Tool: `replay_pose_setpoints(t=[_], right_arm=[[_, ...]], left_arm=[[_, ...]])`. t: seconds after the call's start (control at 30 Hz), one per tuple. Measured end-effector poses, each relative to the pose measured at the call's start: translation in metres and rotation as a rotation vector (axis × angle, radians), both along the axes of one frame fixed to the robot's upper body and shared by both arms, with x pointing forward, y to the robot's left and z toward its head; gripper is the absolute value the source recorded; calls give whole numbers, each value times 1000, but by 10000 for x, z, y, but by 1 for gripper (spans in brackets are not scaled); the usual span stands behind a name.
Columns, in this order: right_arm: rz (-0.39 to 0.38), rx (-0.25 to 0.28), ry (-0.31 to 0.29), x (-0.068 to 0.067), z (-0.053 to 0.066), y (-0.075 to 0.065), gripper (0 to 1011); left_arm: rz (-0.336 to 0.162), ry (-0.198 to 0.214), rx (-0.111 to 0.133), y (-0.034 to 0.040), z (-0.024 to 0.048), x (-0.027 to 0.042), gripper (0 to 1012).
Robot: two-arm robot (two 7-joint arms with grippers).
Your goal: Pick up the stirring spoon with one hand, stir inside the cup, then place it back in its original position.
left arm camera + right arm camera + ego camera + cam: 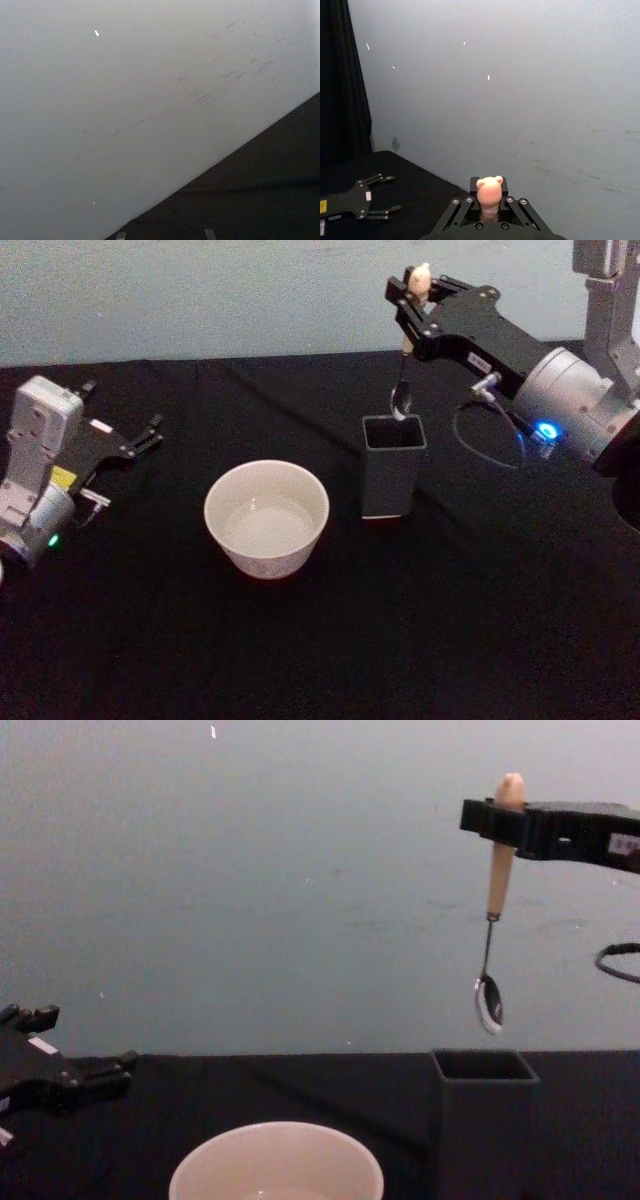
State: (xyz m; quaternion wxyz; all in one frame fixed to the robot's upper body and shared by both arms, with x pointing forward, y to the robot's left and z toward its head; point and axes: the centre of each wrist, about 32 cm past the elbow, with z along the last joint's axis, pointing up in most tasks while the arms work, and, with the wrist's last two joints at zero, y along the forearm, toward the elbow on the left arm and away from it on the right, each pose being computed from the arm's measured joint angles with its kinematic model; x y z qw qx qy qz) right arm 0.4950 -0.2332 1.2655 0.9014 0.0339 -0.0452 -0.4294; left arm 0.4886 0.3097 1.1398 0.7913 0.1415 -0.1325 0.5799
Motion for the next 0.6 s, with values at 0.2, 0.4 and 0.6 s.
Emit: replay_pose_setpoints(t=[0.2, 0.4, 0.6], right_arm=[[39, 5, -6, -13, -19, 153, 197], [105, -10, -1, -29, -92, 330, 195], [161, -17, 7, -35, -222, 469, 195]], left_arm=[[0, 0, 0, 0, 0, 0, 1001], [0, 0, 0, 0, 0, 0, 1001], [0, 0, 0, 0, 0, 0, 1001]])
